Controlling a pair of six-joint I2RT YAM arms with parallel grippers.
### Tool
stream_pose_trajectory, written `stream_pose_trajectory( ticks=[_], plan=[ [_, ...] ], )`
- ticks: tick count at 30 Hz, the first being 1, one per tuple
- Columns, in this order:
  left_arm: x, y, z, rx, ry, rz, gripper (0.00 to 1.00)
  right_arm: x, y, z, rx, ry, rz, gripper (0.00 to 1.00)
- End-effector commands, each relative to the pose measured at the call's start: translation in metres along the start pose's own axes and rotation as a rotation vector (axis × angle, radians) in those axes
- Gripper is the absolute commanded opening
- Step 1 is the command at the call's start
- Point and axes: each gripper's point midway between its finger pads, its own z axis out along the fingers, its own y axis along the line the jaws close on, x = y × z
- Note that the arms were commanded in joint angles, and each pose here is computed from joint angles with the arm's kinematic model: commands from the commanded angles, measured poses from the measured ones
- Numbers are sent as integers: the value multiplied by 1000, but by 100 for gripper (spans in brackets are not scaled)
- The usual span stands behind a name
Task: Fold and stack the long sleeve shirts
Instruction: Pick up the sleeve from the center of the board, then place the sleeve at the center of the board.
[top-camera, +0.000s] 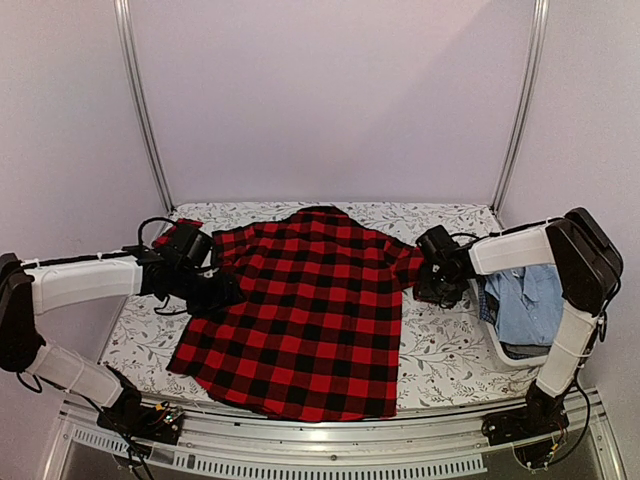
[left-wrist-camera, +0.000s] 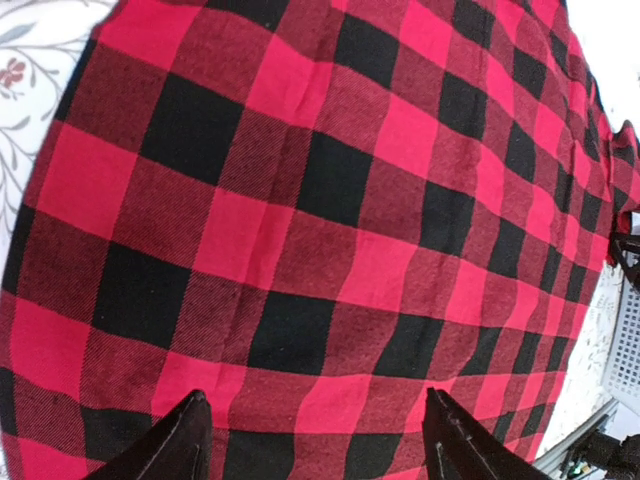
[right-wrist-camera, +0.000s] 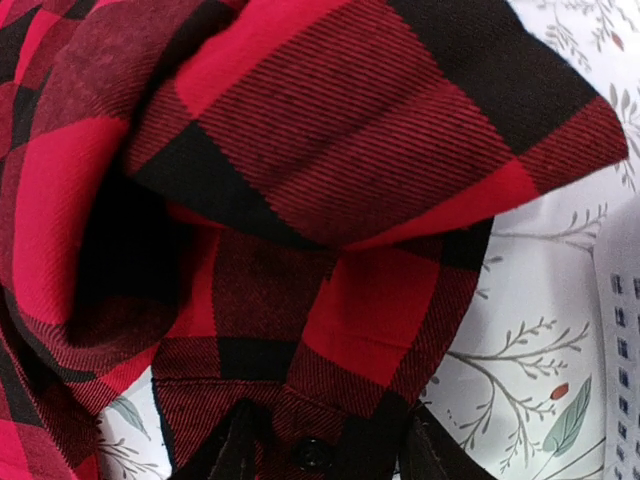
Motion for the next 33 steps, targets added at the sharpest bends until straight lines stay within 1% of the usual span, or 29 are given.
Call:
stream_pose_trajectory(
  ticks=[1,4,7,10,11,13,15,18,21,24,26,27,29,30,32,33],
  plan=[
    [-10,-23,-11,49,-24,56,72,-18,-4,1,46,-48,8,34],
    [-15,-34,-16,79,-35,74,72,-38,-10,-14,104,-92,-18,15],
    [-19,-43,-22,103,-45,86,72,-67,-11,-37,154,-154,-44,1],
    [-24,-51,-28,126,-59,95,72,-99,-4,-63,192,-234,-89,0],
    [-25,-53,-29,133,-61,98,72,-110,4,-73,198,-268,-128,0],
    [-28,-58,-33,145,-70,104,72,-130,26,-97,193,-340,-188,0],
    [-29,-61,-35,154,-74,110,72,-134,60,-113,164,-385,-280,0],
    [-31,-64,-37,164,-77,114,72,-118,124,-134,80,-440,-447,0],
    [-31,-65,-38,168,-77,117,72,-70,193,-140,-61,-425,-628,0],
    [-29,-65,-37,170,-71,120,72,-20,237,-139,-174,-391,-752,0],
    [-28,-67,-37,179,-62,126,72,-3,249,-137,-244,-343,-774,0],
    [-27,-68,-37,188,-58,131,72,4,256,-141,-305,-316,-754,0],
    [-23,-71,-35,209,-45,134,72,12,270,-158,-447,-281,-717,4],
    [-21,-71,-33,220,-37,133,72,15,274,-164,-490,-272,-708,4],
    [-17,-75,-28,254,-21,125,72,17,279,-171,-537,-264,-694,6],
    [-15,-77,-25,270,-10,121,73,18,280,-172,-548,-257,-695,10]
  ],
)
